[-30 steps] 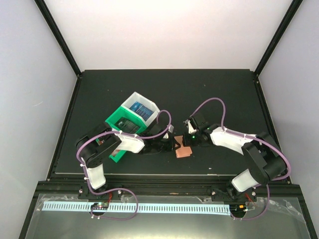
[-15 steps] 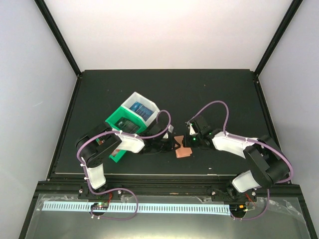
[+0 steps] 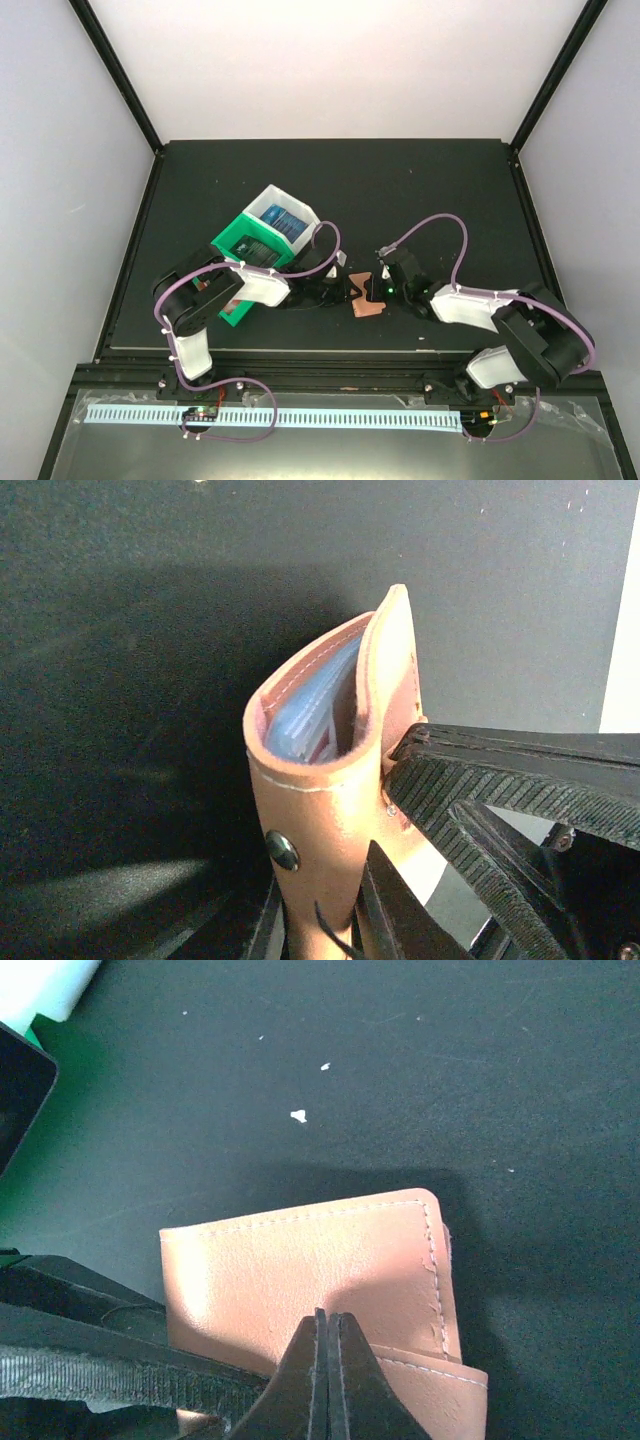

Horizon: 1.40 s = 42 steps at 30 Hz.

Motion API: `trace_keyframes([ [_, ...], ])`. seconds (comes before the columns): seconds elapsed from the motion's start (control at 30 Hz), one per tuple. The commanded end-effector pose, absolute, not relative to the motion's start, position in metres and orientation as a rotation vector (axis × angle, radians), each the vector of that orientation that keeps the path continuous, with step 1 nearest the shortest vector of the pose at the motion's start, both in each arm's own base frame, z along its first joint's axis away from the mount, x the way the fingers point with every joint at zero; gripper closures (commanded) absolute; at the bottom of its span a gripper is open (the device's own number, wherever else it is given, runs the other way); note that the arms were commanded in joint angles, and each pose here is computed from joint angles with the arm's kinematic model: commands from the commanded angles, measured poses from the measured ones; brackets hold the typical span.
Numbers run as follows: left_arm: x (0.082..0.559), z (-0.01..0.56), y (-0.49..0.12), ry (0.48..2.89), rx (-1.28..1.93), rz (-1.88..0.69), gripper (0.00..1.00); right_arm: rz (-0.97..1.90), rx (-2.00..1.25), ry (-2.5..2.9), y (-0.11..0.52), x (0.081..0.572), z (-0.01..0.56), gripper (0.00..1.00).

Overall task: Put the credit cards into the card holder
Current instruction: Close the card holder at the center of the board.

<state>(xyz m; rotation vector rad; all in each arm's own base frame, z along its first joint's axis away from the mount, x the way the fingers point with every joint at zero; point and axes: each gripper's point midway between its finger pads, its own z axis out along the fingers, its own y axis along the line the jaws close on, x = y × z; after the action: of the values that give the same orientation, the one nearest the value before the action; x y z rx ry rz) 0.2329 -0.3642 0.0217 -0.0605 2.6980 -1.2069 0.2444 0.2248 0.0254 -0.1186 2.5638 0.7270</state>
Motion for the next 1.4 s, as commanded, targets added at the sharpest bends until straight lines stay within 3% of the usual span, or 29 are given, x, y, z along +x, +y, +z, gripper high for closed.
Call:
trace_keyframes([
  [0.0, 0.235, -0.006, -0.348, 2.780, -0.142, -1.059, 0.98, 0.631, -0.092, 2.826, 0.200, 0.181, -0.037, 0.99],
  [0.47, 0.251, -0.004, -0.343, 2.760, -0.170, -1.037, 0.98, 0.753, -0.037, 2.800, 0.198, 0.166, -0.029, 0.99],
  [0.73, 0.255, -0.010, -0.343, 2.769, -0.122, -1.039, 0.98, 0.798, -0.096, 2.677, 0.204, 0.209, 0.029, 0.99],
  [1.37, 0.250, -0.013, -0.342, 2.770, -0.076, -1.091, 0.98, 0.803, -0.049, 2.427, 0.210, 0.268, 0.056, 0.99],
])
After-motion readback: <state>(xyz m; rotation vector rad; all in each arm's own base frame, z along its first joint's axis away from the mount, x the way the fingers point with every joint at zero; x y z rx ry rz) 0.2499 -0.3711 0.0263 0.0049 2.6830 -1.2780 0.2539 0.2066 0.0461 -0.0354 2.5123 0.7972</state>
